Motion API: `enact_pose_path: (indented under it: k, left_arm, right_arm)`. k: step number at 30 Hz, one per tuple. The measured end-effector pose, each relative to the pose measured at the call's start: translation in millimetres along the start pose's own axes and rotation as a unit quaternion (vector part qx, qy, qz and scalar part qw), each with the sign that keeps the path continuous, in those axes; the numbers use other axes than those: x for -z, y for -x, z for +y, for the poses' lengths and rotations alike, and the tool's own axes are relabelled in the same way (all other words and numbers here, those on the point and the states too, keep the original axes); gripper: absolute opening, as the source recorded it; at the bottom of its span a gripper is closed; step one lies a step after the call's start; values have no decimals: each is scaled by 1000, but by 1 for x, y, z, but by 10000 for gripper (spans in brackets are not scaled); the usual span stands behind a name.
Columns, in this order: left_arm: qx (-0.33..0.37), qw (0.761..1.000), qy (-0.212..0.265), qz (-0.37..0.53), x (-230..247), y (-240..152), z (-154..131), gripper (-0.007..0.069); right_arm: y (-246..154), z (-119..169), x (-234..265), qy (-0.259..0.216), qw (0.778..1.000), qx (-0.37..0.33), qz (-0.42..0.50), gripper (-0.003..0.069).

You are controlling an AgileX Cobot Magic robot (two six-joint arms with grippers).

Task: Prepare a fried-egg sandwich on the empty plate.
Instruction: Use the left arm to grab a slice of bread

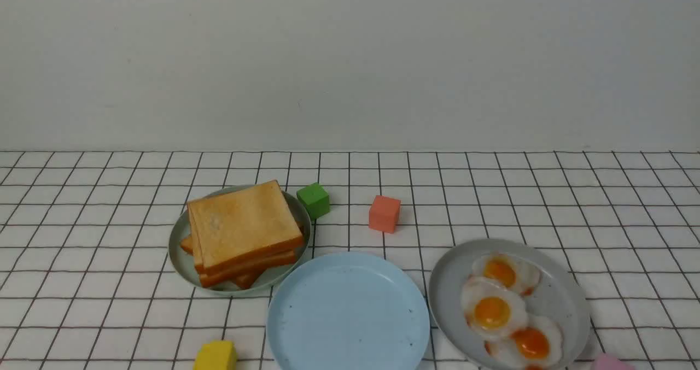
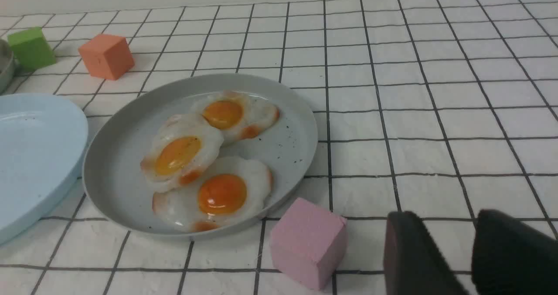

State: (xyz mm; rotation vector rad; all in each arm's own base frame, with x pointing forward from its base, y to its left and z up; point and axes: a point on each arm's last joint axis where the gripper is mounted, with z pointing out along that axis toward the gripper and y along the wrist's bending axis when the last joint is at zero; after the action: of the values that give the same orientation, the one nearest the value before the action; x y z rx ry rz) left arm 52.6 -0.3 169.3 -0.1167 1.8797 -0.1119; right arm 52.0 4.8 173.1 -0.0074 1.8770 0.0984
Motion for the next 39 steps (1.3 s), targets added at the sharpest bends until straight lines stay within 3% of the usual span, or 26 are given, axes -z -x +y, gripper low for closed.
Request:
enact_pose_path:
  k: [31, 36, 39]
  left_arm:
    - [0, 1000, -1, -4, 0, 1, 0, 238]
    - [1, 999, -10, -48, 0, 9, -2, 238]
    - [2, 995, -20, -95, 2, 17, -4, 238]
  right_arm:
    - [0, 0, 0, 0, 1000, 0, -1, 241]
    - [4, 0, -1, 0, 999, 0, -34, 241]
    - [16, 0, 1, 0, 995, 0, -101, 241]
